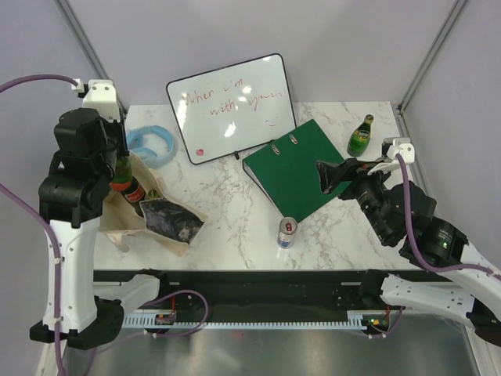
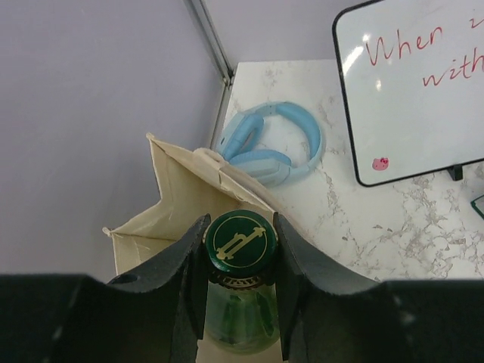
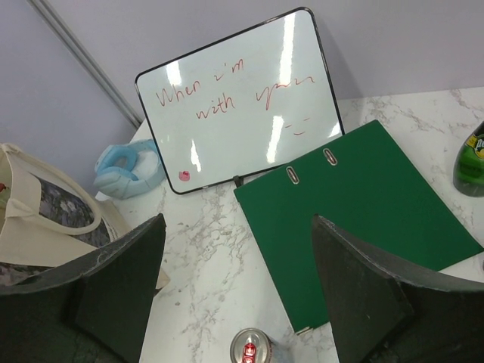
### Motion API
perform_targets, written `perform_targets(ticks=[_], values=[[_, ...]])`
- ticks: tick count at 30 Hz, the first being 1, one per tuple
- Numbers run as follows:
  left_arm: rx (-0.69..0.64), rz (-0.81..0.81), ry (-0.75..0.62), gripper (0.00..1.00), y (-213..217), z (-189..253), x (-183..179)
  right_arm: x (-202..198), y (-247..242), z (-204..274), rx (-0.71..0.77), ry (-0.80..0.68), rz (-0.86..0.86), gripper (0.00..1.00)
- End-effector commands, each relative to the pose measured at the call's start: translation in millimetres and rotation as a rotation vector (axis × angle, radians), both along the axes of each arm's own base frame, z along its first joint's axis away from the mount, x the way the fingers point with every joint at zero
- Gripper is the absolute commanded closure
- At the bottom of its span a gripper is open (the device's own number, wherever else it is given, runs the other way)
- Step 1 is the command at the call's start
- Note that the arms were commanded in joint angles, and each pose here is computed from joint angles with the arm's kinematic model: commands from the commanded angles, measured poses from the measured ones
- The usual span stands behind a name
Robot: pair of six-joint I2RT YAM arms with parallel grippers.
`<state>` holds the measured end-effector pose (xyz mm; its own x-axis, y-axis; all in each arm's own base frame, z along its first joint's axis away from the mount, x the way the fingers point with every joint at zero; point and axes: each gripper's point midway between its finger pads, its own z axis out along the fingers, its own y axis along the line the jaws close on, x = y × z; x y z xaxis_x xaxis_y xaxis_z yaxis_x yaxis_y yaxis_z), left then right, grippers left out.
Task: Place the beverage into the canvas bag
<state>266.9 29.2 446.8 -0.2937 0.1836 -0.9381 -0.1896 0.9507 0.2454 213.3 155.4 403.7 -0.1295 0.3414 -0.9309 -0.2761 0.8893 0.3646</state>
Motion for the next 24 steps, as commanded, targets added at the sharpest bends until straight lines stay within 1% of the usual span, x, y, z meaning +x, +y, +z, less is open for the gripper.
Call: perform_targets(ticks=[1,5,6,8,10,13,15,17,20,21,22,24], values=[[-0.137,0.021,-0.185,0.98,10.2,26.7,5.3,-3.1,-6.6,1.6,-0.009,-0.015,-0.001,0.15],[-0.158,0.096,-0.232,0.98,32.7,22.2,2.1,-5.0,-5.8,2.1,-0.014,-0.020,0.015,0.15],[-0.159,0.120,-0.226,0.98,40.2,15.4,3.1,-5.9,-7.4,3.9,-0.016,-0.026,0.016,0.15],[-0.163,0.129,-0.250,0.98,44.9,15.2,4.7,-6.3,-9.5,3.9,-0.016,-0.028,0.012,0.15],[-0.192,0.163,-0.271,0.98,52.3,5.5,2.8,-6.7,-13.3,5.5,-0.013,-0.034,0.002,0.15],[-0.187,0.209,-0.318,0.98,63.6,3.6,-2.3,-7.1,-15.5,4.4,-0.021,-0.037,-0.002,0.15],[-0.184,0.241,-0.317,0.98,72.2,-1.4,-1.2,-6.7,-17.4,2.1,-0.031,-0.038,-0.010,0.15],[-0.182,0.238,-0.329,0.98,74.4,-2.9,0.8,-6.4,-17.8,1.4,-0.036,-0.038,-0.013,0.14],[-0.174,0.258,-0.394,0.98,80.8,-4.5,-2.4,-6.1,-19.1,1.3,-0.043,-0.041,-0.017,0.14],[-0.175,0.265,-0.381,0.98,83.2,-16.1,-0.1,-5.7,-19.0,1.0,-0.046,-0.041,-0.019,0.14],[-0.168,0.259,-0.413,0.98,83.7,-11.4,0.9,-5.9,-19.6,1.2,-0.049,-0.043,-0.019,0.14],[-0.172,0.272,-0.405,0.98,86.6,-21.7,3.2,-5.2,-21.3,0.3,-0.054,-0.043,-0.028,0.14]])
